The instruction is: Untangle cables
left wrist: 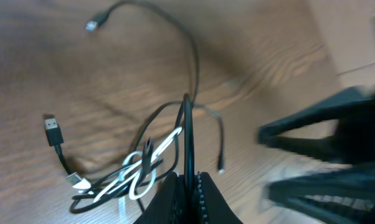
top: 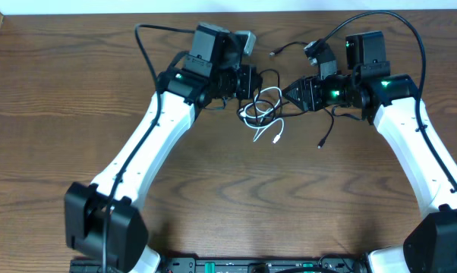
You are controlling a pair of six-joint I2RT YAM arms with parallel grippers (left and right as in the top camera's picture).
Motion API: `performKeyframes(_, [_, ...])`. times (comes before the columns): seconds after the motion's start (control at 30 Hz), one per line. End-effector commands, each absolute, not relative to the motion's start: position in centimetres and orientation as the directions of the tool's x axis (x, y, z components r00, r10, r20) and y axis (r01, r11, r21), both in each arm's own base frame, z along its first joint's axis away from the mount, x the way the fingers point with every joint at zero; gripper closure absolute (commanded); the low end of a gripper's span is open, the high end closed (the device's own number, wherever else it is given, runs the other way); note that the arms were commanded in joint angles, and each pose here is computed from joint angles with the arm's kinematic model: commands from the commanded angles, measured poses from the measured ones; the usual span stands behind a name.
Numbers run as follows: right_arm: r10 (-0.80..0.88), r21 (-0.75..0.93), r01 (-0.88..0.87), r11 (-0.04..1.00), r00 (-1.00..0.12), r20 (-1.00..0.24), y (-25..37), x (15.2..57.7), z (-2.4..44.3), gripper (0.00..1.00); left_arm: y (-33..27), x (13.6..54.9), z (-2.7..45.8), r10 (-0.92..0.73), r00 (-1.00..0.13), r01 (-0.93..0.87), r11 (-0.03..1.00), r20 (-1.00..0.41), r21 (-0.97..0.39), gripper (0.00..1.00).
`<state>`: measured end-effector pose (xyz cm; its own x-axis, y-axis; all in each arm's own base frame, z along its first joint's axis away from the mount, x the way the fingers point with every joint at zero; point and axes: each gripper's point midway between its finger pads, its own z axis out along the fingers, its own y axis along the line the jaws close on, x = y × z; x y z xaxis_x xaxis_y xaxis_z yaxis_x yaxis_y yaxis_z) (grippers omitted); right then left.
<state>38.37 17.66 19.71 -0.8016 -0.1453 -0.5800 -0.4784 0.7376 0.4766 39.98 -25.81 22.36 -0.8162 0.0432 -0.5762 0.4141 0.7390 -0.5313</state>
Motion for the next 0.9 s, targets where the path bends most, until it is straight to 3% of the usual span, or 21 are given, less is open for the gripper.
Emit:
performKeyframes(0.0, [-0.166,0.449,-0.493,0.745,-0.789,-0.591,17.6,38.5,19.7,0.51,-25.8,39.1,26.0,-0.002,-0.789,0.438,0.7,-0.615,-0.564,0.92])
performKeyframes(0.5, [-0.167,0.439,-0.485,0.757,-0.792,-0.587,17.3,38.7,19.4,0.55,-25.4,38.4,28.7,-0.047,-0.77,0.439,0.685,-0.637,-0.582,0.92])
performKeyframes(0.87, [-0.191,0.444,-0.498,0.745,-0.797,-0.573,18.3,37.9,19.1,0.56,-23.6,38.6,23.8,-0.035,-0.843,0.304,0.793,-0.537,-0.528,0.92])
